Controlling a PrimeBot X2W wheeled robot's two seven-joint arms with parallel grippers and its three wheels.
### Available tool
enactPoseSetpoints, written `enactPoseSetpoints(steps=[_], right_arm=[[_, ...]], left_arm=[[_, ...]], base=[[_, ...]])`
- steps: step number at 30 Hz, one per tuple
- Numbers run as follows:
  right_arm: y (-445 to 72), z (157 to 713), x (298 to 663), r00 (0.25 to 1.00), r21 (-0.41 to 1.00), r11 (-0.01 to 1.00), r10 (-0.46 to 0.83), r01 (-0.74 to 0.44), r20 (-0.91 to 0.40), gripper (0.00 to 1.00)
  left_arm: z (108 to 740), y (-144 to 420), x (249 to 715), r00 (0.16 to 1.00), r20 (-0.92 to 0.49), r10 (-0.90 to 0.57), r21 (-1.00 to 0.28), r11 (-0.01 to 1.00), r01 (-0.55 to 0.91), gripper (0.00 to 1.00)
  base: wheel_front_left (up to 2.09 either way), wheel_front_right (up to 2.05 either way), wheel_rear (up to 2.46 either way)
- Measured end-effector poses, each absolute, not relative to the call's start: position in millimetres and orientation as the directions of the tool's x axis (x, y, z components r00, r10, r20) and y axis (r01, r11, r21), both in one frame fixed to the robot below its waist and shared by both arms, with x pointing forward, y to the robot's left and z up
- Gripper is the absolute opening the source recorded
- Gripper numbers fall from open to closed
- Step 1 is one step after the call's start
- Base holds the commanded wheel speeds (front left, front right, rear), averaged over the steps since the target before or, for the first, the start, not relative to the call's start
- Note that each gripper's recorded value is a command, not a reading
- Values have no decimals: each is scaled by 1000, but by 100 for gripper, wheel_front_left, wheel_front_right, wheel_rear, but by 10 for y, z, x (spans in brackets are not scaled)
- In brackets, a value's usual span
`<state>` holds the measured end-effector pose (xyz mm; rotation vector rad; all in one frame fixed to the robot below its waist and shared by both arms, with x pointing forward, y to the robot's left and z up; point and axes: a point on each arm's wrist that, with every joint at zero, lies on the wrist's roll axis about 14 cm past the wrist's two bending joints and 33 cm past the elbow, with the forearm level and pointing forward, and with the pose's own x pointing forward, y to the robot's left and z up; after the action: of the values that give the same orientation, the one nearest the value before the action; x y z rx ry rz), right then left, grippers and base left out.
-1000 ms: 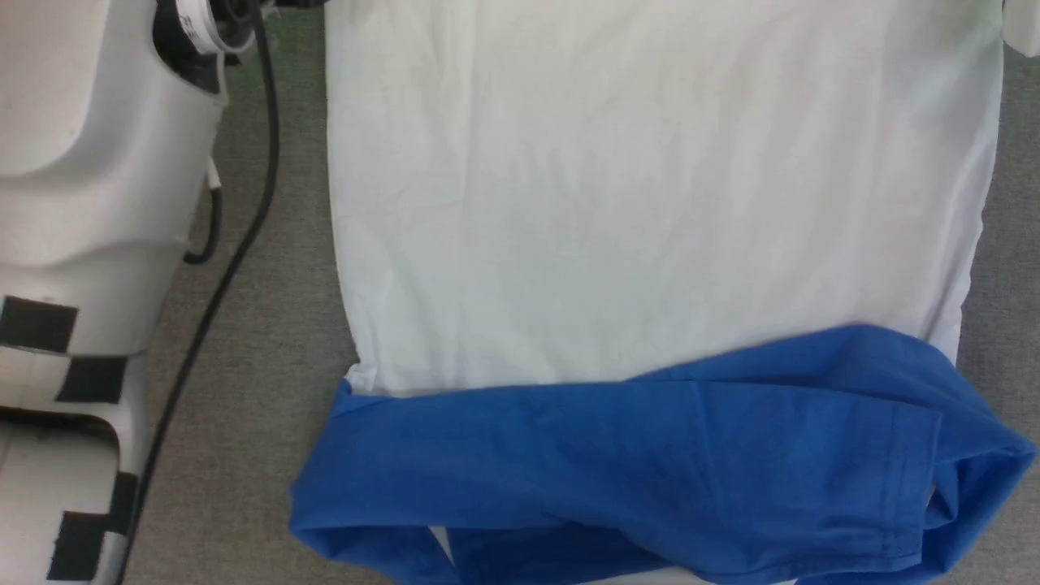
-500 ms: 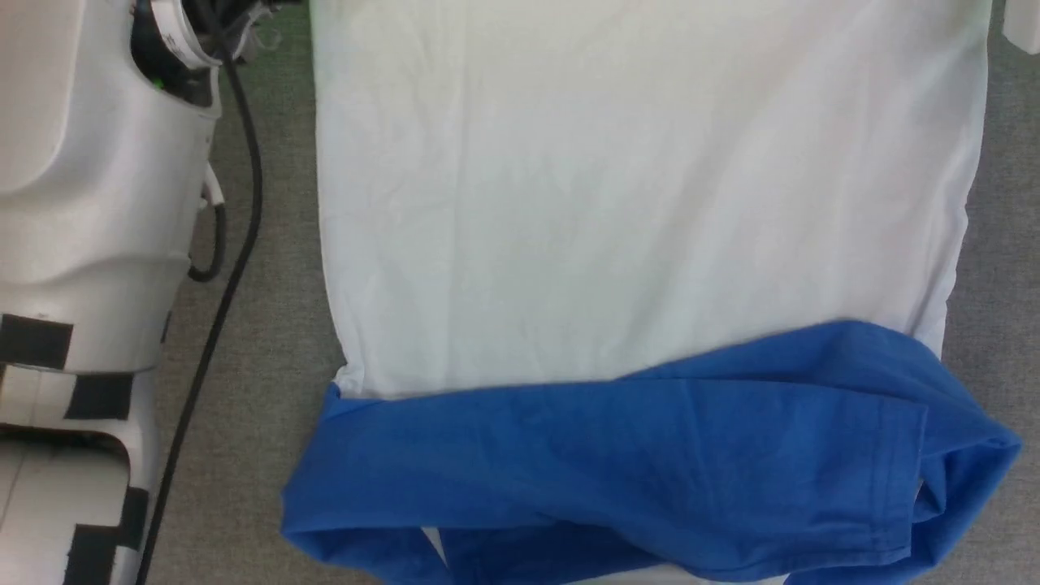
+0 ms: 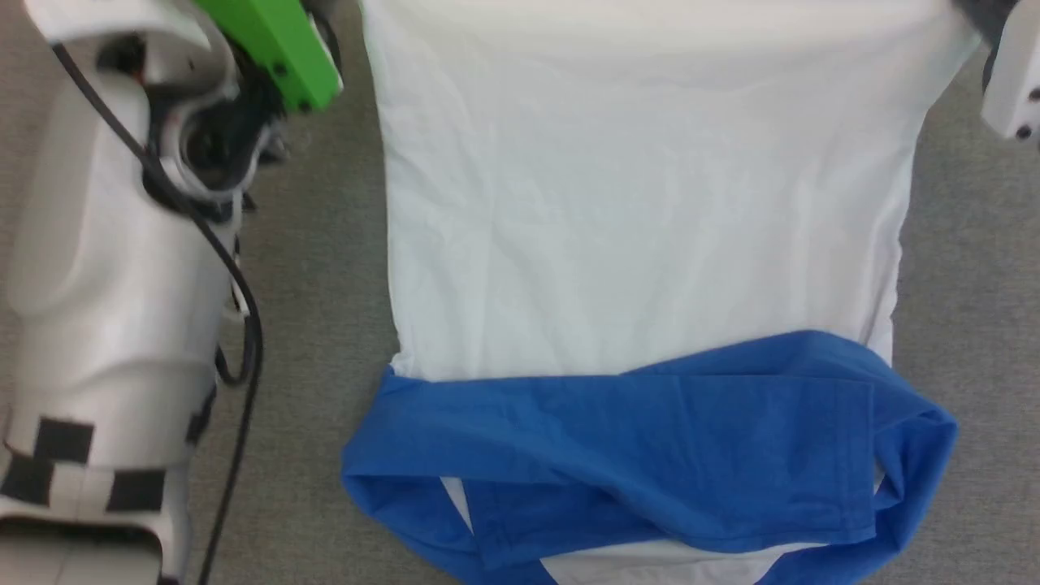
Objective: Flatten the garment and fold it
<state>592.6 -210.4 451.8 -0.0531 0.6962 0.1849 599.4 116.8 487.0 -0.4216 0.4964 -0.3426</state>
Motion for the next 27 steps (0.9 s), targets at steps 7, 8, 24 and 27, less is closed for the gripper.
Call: enactPoseSetpoints(steps=[7,8,24,27], right_arm=[[-2026,4688,5390,764,96,977,210,-191,-610,0],[-2012,4704,5316,764,100,976,215,-195,-609,0],[-2031,4618,3878,757,262,960,244,-100,-607,0],[-2058,4543,3693,750,289,955,236,-63,-618,0]], left_arm=[[5026,1247,5324,831,-359,-426,-487,845,223,0],[5043,1258,5240,832,-354,-426,-494,841,221,0],[4923,1272,3751,839,-357,-410,-623,774,114,0],[4868,1263,3585,835,-368,-410,-644,759,89,0]], base=[[0,0,0],[0,0,0],[0,0,0],[0,0,0]])
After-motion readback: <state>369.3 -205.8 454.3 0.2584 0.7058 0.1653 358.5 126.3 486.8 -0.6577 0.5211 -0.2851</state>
